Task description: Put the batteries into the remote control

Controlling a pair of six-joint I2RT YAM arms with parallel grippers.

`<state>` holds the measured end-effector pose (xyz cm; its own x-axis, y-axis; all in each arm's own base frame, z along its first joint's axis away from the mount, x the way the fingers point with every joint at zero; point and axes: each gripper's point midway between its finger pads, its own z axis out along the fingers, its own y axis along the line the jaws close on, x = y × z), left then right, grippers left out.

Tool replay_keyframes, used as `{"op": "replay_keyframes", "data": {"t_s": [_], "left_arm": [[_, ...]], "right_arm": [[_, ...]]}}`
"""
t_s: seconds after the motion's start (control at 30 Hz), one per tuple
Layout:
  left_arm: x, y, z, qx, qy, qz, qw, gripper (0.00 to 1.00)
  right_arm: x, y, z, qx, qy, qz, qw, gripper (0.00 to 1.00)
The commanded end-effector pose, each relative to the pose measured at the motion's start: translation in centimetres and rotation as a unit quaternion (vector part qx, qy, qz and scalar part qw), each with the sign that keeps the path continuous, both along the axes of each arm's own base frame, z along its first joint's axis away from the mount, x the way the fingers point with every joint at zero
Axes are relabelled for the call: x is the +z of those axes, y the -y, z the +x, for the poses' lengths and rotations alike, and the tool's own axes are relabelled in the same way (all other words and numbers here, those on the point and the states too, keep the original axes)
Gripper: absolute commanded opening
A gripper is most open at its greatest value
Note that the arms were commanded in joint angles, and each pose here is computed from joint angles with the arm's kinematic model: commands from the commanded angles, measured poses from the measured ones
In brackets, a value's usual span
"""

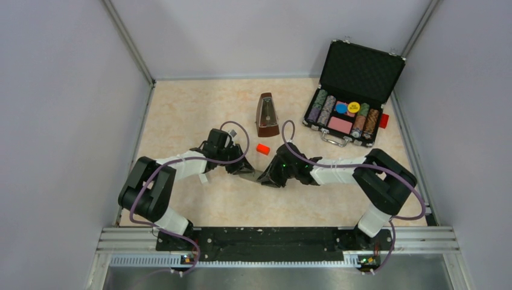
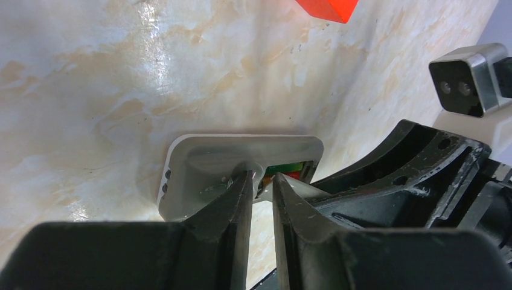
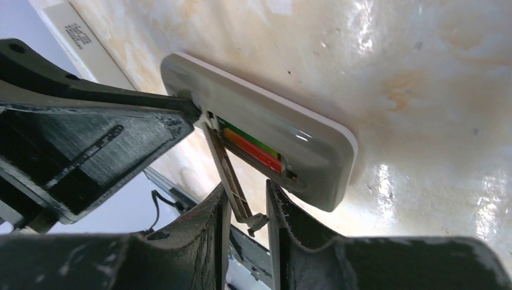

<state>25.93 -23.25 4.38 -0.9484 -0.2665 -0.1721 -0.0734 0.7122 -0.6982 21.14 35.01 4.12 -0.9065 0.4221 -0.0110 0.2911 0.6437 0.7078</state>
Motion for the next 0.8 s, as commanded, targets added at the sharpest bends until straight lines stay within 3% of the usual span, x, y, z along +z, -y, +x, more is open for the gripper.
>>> {"op": "replay_keyframes", "data": {"t_s": [0.0, 0.43, 0.77], "left_arm": [[-0.7, -0.3, 0.1, 0.003, -0.001, 0.012, 1.000, 0.24], [-0.5, -0.4, 0.2, 0.004, 0.003, 0.011, 1.000, 0.24], [-0.4, -0.4, 0.1, 0.006, 0.004, 0.011, 1.000, 0.24]], "right_arm": [[0.1, 0.1, -0.1, 0.006, 0.006, -0.023, 1.000, 0.29], [1.4, 0.8, 0.9, -0.001, 0.022, -0.033, 0.999, 0.42], [2.1, 2.0, 1.4, -0.022, 0.033, -0.040, 0.998, 0.36]]}}
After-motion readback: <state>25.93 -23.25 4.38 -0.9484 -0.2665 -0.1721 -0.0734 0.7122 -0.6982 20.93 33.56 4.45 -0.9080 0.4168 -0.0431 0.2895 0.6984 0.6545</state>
